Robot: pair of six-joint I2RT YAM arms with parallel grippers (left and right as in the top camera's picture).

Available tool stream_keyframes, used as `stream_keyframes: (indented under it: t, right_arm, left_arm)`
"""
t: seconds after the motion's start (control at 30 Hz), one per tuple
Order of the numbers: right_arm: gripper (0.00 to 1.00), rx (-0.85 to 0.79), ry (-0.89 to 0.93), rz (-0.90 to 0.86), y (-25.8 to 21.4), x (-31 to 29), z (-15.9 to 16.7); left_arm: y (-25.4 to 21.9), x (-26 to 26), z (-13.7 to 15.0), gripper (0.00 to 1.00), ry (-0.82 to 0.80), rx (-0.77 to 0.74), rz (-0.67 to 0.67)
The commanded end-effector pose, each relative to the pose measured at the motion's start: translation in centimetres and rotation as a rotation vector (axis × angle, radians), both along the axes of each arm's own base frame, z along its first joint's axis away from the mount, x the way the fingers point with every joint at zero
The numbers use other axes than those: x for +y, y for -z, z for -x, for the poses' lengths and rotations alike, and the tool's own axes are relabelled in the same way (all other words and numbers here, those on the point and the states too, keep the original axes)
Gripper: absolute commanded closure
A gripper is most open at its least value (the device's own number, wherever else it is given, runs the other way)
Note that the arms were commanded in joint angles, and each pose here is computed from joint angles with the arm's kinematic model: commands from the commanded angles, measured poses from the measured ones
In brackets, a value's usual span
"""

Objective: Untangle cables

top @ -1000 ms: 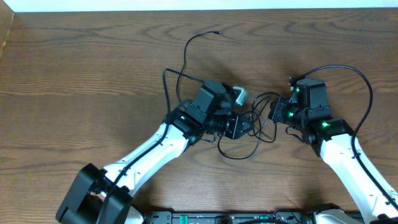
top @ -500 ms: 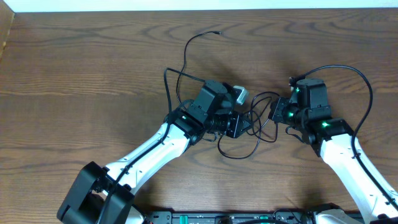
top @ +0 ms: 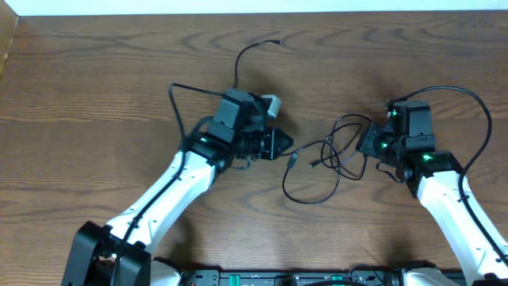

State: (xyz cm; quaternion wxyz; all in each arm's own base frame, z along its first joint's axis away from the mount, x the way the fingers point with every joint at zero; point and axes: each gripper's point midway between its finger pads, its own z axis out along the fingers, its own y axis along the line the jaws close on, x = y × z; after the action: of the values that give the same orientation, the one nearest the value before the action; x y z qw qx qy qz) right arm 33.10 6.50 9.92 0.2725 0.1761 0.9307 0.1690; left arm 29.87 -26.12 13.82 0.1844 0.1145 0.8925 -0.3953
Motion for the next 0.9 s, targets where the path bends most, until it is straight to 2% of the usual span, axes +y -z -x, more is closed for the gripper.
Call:
stream_keyframes:
  t: [0.0,0.1,0.2,0.33,0.5,0.87]
  right_arm:
    - [0.99,-0.012,0.003,-0.006,-0.5,-0.1,0.1]
    - [0.99,-0.013,0.003,-0.007,-0.5,-0.1,0.1]
    - [0.99,-0.013,0.0,-0.01,-0.5,0.0,0.1]
    - [0.99,-0.012,-0.005,-0.015,-0.5,0.1,0.2]
    - [0.99,-0.012,-0.007,-0.017,-0.5,0.2,0.2]
    - [0.99,-0.007,-0.037,-0.056,-0.6,1.0,0.4]
  left_arm:
    - [-0.9,0.6,-0.6,0.81,-0.006,-0.04,0.004]
    - [-1.3,-0.4,0.5,0.81,0.046,-0.023,0.036]
    - [-1.3,-1.5,1.5,0.78,0.081,-0.023,0.035]
    - [-1.0,-3.1,2.8,0.67,0.121,-0.046,0.009]
    - [-1.7,-5.6,4.5,0.64,0.196,-0.088,0.034]
    - [0.0,-5.9,2.9,0.63,0.09,-0.17,-0.093]
